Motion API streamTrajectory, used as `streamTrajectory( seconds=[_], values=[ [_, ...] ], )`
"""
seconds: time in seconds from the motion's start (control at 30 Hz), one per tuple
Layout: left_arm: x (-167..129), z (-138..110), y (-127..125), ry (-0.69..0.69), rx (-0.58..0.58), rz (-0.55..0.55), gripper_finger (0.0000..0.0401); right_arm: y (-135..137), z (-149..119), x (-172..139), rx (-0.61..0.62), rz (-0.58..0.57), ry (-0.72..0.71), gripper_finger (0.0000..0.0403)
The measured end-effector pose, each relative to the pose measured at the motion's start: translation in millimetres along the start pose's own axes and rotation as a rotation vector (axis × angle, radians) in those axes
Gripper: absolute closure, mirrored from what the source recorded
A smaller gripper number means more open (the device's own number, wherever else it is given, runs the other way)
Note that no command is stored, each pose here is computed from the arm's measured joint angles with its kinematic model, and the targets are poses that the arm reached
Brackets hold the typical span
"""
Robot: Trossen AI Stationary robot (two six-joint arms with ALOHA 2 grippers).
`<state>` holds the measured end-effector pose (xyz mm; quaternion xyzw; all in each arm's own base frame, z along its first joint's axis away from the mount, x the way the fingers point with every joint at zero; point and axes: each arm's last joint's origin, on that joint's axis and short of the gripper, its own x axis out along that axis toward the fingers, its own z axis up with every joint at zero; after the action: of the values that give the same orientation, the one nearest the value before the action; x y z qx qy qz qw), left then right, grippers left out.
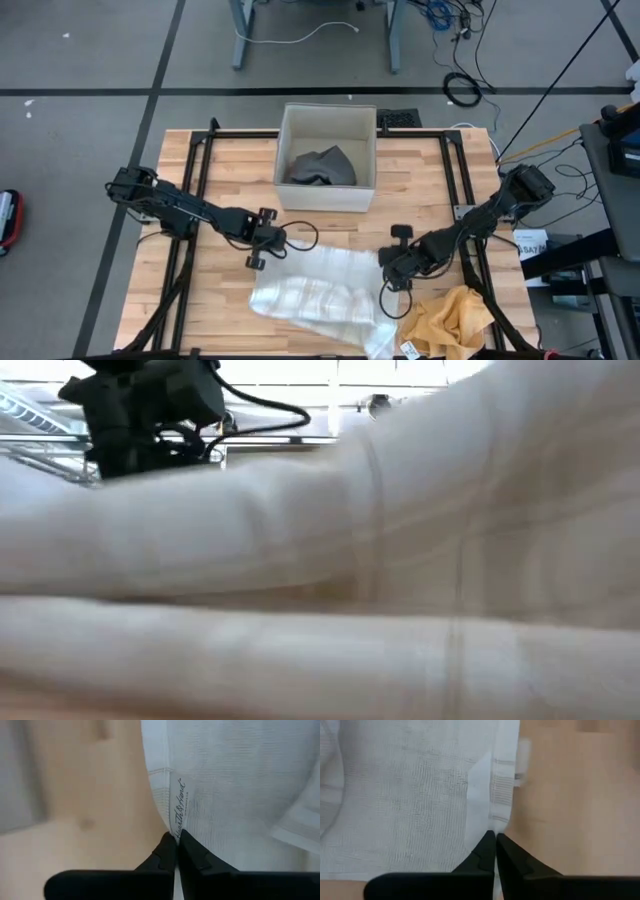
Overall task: Fold towel
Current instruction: Fold the white patterned towel
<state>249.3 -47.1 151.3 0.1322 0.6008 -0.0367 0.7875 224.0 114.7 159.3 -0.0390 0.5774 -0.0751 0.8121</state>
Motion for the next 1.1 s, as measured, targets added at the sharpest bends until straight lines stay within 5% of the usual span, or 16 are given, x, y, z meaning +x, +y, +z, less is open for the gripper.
streamTrajectory(
  seconds=[0.23, 0.53, 0.87, 1.1],
  values=[
    [-9.3, 5.0, 19.3, 0.043, -0.024, 0.221, 0.0397, -27.7, 8.9, -31.1, -0.035, -0.365, 0.09, 0.0403],
    [-9.3, 0.1, 42.2, 0.078, -0.157, 0.432, 0.0376, -53.6, 15.4, -29.4, 0.01, -0.479, 0.124, 0.0378],
    [-13.9, 0.5, 33.2, 0.08, -0.115, 0.509, 0.0338, -63.4, 5.9, -65.4, 0.165, -0.403, 0.011, 0.0239],
    [-34.6, 13.9, 30.9, 0.084, -0.059, 0.645, 0.0336, -53.1, 15.7, -83.0, 0.203, -0.217, -0.198, 0.0215]
  ],
)
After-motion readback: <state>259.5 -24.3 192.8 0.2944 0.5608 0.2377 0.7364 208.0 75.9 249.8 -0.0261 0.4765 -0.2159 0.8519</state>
